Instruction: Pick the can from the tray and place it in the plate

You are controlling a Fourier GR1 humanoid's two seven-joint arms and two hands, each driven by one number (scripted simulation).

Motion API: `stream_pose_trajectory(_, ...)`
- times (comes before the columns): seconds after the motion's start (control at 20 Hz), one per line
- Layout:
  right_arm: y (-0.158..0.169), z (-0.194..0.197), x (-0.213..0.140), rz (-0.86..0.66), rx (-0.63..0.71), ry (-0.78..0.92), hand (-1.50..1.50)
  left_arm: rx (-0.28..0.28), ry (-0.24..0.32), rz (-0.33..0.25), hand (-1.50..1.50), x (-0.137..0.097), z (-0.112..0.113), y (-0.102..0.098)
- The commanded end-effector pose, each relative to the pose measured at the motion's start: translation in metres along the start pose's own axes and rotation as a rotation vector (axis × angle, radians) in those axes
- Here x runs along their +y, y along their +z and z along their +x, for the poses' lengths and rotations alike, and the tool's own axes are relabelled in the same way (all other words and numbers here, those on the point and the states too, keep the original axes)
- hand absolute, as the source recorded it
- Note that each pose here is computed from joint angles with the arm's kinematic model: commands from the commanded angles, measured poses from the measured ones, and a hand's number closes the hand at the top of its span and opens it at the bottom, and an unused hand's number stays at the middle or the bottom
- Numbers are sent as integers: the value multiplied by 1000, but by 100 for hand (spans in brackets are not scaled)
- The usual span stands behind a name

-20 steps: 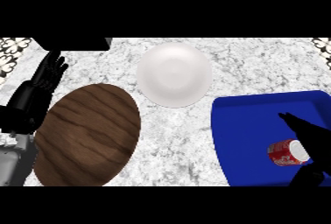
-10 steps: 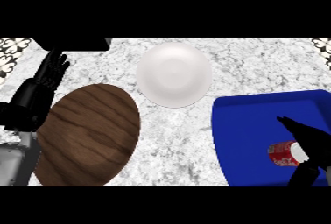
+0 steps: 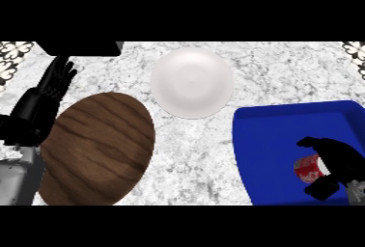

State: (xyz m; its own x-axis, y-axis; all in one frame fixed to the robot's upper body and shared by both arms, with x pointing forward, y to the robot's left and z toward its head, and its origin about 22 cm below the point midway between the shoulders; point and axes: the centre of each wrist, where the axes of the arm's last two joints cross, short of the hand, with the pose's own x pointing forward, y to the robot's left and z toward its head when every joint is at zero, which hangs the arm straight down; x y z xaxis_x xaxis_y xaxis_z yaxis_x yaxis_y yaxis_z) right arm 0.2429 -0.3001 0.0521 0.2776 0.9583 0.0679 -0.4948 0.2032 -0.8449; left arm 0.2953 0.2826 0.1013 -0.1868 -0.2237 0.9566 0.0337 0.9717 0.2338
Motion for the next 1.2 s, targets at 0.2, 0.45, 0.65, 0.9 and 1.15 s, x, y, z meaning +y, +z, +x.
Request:
stream_pose_trajectory(0.2, 5, 34, 37, -180, 287, -167, 150, 16, -1, 21, 0, 10, -7, 4)
stream_pose_trajectory(0.45, 8, 8, 73, -151, 754, -365, 150, 59, -26, 100, 0, 20, -14, 11)
stream_pose_trajectory(0.65, 25, 30, 78, -286, 851, -384, 150, 59, -25, 101, 0, 20, -13, 11)
stream_pose_trajectory(0.9, 52, 72, 68, -442, 825, -473, 150, 52, -28, 80, 0, 19, -11, 12)
stream_pose_trajectory(1.15, 83, 120, 45, -667, 687, -526, 150, 34, -18, 52, 0, 19, -10, 11)
